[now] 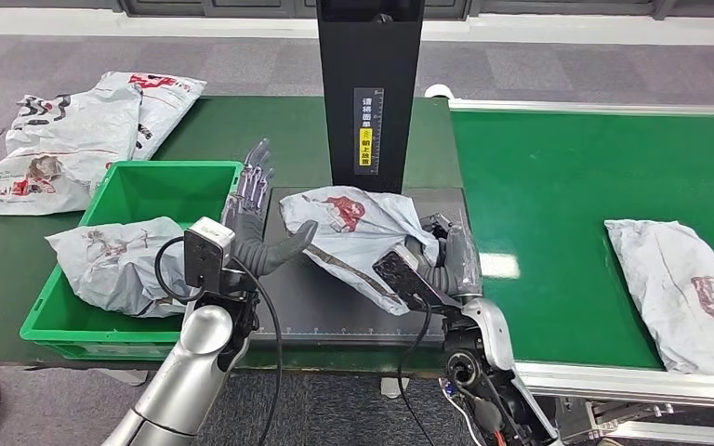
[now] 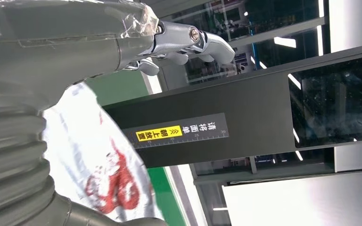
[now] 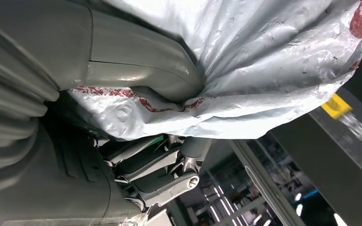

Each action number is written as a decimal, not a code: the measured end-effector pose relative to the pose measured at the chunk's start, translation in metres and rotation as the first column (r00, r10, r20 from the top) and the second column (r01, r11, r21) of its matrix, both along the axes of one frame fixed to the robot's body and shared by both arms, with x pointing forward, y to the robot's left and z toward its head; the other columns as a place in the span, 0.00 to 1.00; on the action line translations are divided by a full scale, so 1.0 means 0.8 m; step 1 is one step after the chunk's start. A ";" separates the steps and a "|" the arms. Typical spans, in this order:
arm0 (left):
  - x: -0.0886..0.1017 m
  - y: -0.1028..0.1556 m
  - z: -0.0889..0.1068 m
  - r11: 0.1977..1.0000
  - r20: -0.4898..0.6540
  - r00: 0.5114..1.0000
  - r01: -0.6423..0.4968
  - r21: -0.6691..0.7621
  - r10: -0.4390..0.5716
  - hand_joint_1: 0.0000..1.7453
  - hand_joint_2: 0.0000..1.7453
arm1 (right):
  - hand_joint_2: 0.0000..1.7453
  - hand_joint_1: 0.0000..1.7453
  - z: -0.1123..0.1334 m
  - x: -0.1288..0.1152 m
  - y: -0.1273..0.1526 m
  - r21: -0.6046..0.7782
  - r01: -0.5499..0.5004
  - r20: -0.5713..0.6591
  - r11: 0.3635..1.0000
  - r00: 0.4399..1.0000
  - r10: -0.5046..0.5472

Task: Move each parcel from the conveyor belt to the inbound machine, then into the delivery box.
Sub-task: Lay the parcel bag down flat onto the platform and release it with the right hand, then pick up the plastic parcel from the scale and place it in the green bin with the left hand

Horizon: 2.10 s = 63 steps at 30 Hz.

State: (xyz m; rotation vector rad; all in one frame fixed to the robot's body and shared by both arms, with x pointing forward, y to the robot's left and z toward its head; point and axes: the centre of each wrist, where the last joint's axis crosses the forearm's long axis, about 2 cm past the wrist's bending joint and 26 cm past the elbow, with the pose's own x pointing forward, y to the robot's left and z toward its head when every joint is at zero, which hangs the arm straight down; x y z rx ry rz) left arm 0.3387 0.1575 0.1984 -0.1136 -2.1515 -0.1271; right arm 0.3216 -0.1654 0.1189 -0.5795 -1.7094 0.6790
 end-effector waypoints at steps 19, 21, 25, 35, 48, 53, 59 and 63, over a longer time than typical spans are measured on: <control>-0.001 0.007 0.001 1.000 -0.006 1.000 -0.023 0.001 0.023 0.00 1.00 | 1.00 0.00 -0.014 -0.005 -0.013 -0.058 0.033 -0.010 0.998 0.999 -0.033; -0.001 0.007 0.001 1.000 -0.005 1.000 -0.023 0.002 0.023 0.00 1.00 | 1.00 0.00 -0.014 -0.005 -0.014 -0.060 0.034 -0.010 0.998 0.999 -0.034; -0.001 0.007 0.001 1.000 -0.005 1.000 -0.023 0.004 0.023 0.00 1.00 | 1.00 0.00 -0.016 -0.007 -0.015 -0.060 0.040 -0.005 0.997 0.999 -0.041; -0.007 0.008 -0.003 0.999 -0.012 1.000 -0.028 0.018 0.028 0.00 1.00 | 1.00 0.00 -0.009 -0.015 -0.022 -0.019 0.076 0.059 0.997 0.995 -0.074; -0.005 0.004 -0.030 0.912 -0.050 0.997 -0.026 0.410 0.051 0.00 1.00 | 1.00 0.00 0.060 -0.033 -0.062 0.221 0.114 0.574 0.968 0.788 -0.224; 0.000 -0.012 -0.051 0.865 -0.112 0.994 0.059 0.498 -0.004 0.00 1.00 | 1.00 0.00 0.087 -0.033 -0.064 0.282 0.124 0.625 0.951 0.729 -0.280; 0.004 -0.017 -0.059 0.854 -0.143 0.990 0.084 0.514 -0.012 0.00 1.00 | 1.00 0.00 0.099 -0.034 -0.066 0.309 0.131 0.642 0.942 0.702 -0.308; 0.007 -0.022 -0.061 0.849 -0.162 0.986 0.108 0.517 -0.027 0.00 1.00 | 1.00 0.00 0.102 -0.033 -0.065 0.319 0.131 0.647 0.939 0.694 -0.316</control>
